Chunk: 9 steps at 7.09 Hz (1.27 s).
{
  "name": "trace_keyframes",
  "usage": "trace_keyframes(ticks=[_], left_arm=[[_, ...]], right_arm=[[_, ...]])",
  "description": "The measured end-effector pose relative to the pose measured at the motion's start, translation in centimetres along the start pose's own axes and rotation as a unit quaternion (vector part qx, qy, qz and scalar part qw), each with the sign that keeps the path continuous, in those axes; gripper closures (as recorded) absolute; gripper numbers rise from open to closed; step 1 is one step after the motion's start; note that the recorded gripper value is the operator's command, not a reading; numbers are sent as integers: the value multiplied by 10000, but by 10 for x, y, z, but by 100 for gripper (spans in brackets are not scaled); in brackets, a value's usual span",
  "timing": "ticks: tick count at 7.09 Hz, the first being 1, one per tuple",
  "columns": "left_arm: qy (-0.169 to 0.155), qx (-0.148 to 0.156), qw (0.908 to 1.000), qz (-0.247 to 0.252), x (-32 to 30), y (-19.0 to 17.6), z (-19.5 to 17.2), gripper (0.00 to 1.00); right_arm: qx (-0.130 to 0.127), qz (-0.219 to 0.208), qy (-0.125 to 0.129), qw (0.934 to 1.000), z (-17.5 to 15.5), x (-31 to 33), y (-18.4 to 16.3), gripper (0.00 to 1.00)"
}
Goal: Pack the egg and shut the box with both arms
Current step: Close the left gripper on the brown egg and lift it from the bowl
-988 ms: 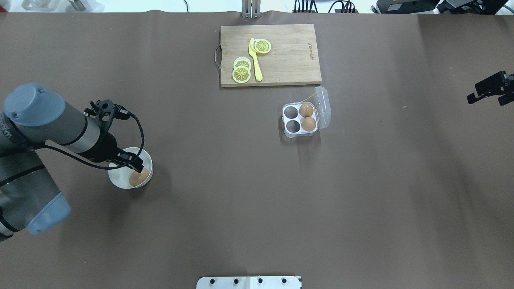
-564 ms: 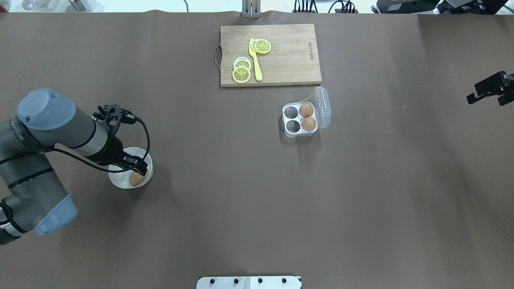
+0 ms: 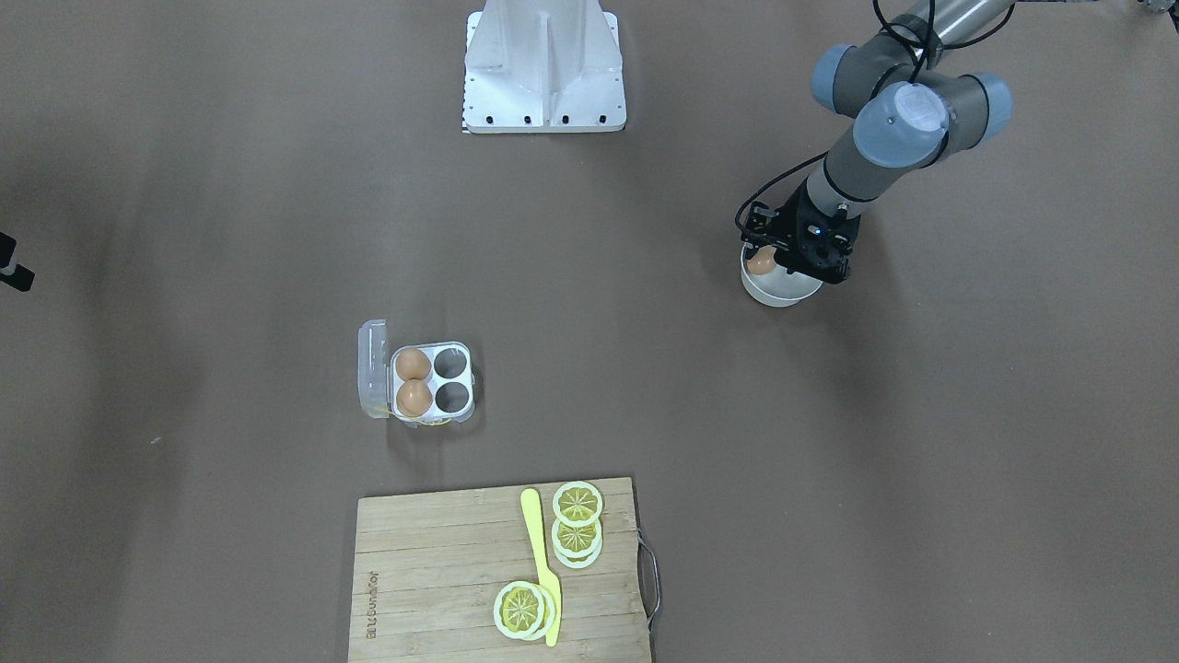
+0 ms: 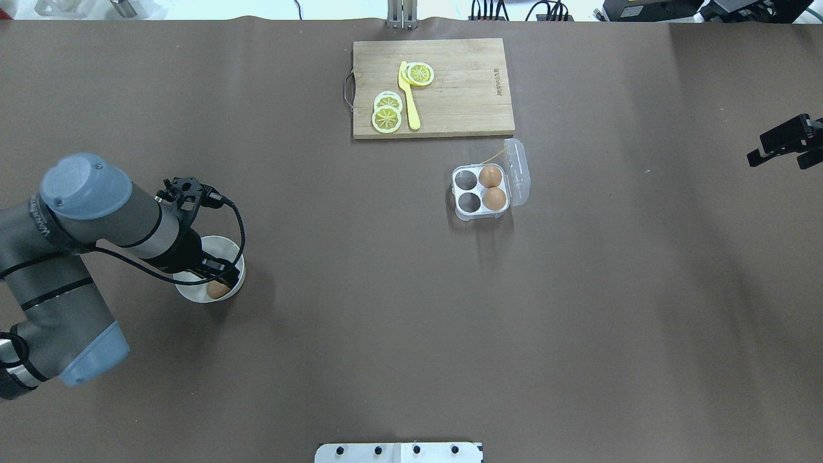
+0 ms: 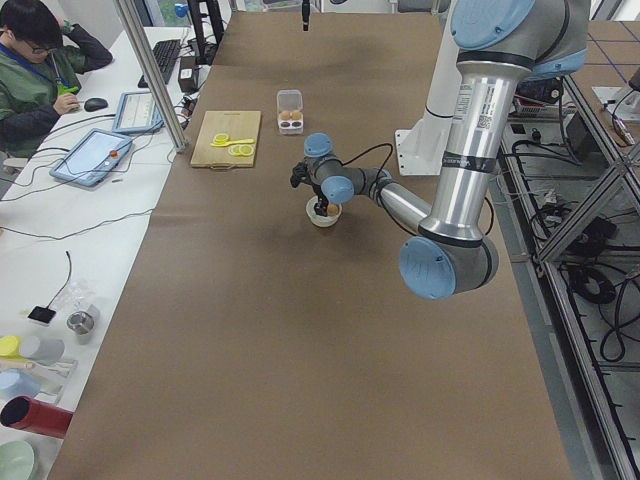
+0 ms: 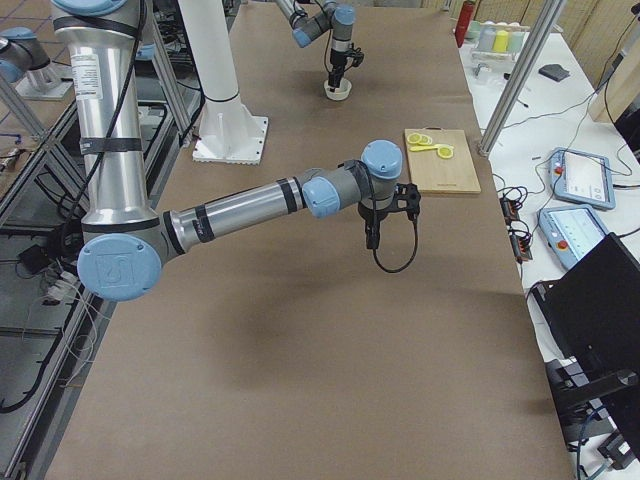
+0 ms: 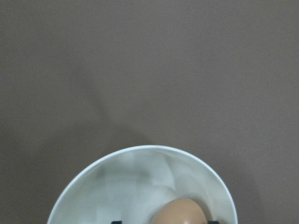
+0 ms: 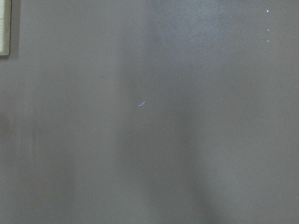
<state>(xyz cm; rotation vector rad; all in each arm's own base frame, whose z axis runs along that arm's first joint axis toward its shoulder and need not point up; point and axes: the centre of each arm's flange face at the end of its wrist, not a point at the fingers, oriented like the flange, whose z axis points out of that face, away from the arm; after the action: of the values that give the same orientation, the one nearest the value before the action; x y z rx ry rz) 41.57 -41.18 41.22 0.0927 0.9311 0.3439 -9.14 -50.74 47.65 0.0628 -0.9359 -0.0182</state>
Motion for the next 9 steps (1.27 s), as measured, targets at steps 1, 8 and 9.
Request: trace_keyframes(ticks=[1, 8, 9], left_arm=[[-22, -1, 10000, 22, 2, 2, 3, 32], [18, 24, 10000, 71, 7, 5, 0, 100], [70, 58, 9999, 100, 11, 6, -7, 100]], right_arm=[[0, 0, 0, 10000, 0, 0, 0, 0], [7, -9, -3, 10000, -1, -1, 0, 0], [9, -11, -4, 10000, -1, -1, -1, 0]])
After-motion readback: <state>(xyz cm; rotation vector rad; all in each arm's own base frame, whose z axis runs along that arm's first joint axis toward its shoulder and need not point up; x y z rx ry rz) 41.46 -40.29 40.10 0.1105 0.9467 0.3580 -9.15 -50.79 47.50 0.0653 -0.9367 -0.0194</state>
